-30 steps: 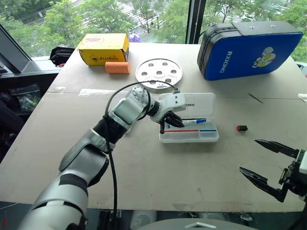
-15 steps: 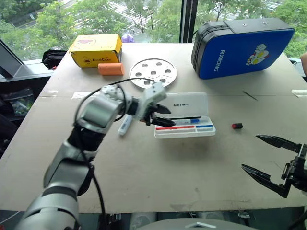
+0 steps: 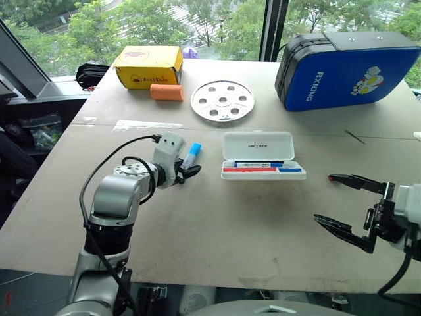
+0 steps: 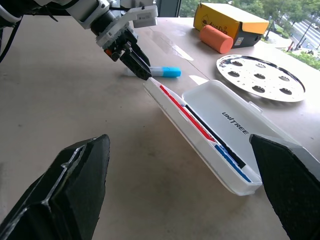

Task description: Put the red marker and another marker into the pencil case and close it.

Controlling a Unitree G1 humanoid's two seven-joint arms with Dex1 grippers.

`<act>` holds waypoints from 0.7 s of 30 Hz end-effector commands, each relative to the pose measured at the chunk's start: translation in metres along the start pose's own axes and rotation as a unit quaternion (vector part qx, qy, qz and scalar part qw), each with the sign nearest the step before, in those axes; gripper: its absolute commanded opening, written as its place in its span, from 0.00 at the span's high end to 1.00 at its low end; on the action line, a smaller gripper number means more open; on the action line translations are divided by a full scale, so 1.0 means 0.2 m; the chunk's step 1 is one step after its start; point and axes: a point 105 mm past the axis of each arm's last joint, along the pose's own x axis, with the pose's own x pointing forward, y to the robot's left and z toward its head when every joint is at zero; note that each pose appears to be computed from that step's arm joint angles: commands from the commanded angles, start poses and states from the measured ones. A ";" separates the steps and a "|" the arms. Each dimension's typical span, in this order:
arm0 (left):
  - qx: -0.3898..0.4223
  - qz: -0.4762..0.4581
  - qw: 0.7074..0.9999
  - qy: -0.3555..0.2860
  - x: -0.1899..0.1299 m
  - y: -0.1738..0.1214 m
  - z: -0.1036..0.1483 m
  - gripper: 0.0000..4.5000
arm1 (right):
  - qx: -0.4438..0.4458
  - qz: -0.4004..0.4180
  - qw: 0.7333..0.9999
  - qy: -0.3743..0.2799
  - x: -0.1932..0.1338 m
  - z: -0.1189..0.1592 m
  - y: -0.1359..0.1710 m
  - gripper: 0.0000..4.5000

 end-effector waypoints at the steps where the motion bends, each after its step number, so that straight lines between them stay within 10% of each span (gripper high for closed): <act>1: 0.002 0.005 1.000 0.028 0.01 0.00 -0.10 0.73 | -0.011 0.003 1.000 -0.002 -0.01 0.03 0.00 0.00; 6: 0.016 -0.009 1.000 -0.010 -0.03 0.04 -0.04 0.83 | -0.008 -0.008 1.000 0.003 -0.02 0.02 0.02 0.00; 10: 0.043 -0.171 0.977 -0.121 -0.13 -0.10 0.30 0.83 | -0.002 -0.024 1.000 0.006 -0.04 0.01 0.03 0.00; 21: 0.225 -0.405 0.886 -0.024 0.04 -0.54 0.47 0.83 | -0.005 -0.053 0.998 0.013 -0.08 0.04 0.07 0.00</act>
